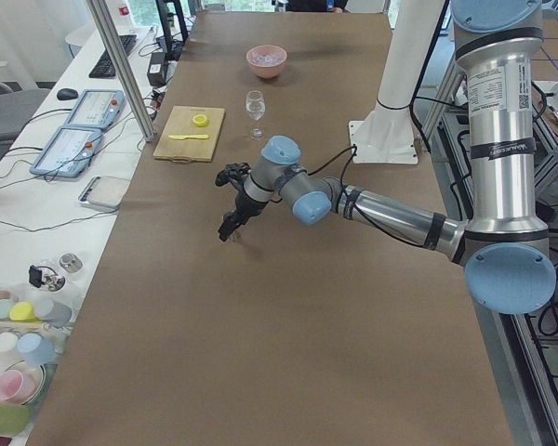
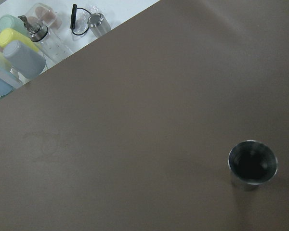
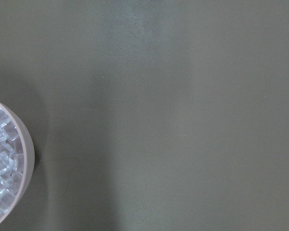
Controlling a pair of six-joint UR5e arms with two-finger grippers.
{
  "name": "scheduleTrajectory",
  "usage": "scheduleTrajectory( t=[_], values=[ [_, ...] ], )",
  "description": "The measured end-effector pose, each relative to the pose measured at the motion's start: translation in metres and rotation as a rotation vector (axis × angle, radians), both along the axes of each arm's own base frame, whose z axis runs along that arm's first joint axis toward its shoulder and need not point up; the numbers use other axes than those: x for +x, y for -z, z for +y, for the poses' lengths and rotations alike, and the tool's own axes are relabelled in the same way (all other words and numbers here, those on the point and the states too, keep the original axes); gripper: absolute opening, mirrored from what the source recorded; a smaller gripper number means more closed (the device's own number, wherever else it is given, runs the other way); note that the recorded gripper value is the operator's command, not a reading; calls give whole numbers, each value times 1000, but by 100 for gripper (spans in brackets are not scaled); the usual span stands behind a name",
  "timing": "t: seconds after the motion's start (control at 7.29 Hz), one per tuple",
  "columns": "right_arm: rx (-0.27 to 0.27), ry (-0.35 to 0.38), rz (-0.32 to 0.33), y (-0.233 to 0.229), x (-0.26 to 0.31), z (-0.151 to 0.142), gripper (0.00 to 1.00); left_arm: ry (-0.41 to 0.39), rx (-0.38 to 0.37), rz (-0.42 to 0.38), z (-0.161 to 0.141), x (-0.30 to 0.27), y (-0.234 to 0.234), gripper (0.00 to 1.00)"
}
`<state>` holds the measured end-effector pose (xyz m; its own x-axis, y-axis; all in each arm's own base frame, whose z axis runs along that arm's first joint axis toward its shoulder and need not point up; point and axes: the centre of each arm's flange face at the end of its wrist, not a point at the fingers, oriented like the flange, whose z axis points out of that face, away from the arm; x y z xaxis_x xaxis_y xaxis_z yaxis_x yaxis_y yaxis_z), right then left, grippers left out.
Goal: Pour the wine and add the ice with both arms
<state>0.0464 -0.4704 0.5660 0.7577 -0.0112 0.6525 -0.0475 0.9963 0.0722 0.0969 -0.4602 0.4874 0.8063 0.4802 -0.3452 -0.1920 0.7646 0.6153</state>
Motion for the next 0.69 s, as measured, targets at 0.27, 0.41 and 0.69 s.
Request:
scheduleTrajectory(
  t=[0.27, 0.41, 0.69],
  values=[
    [-3, 0, 0, -1, 0, 0, 100, -100, -68, -11, -4, -48, -12, 98],
    [-2, 1, 0, -1, 0, 0, 100, -134, -87, -30, -8, -74, -16, 98],
    [-2, 1, 1, -2, 0, 0, 100, -165, -174, -89, -22, -129, -36, 98]
  ],
)
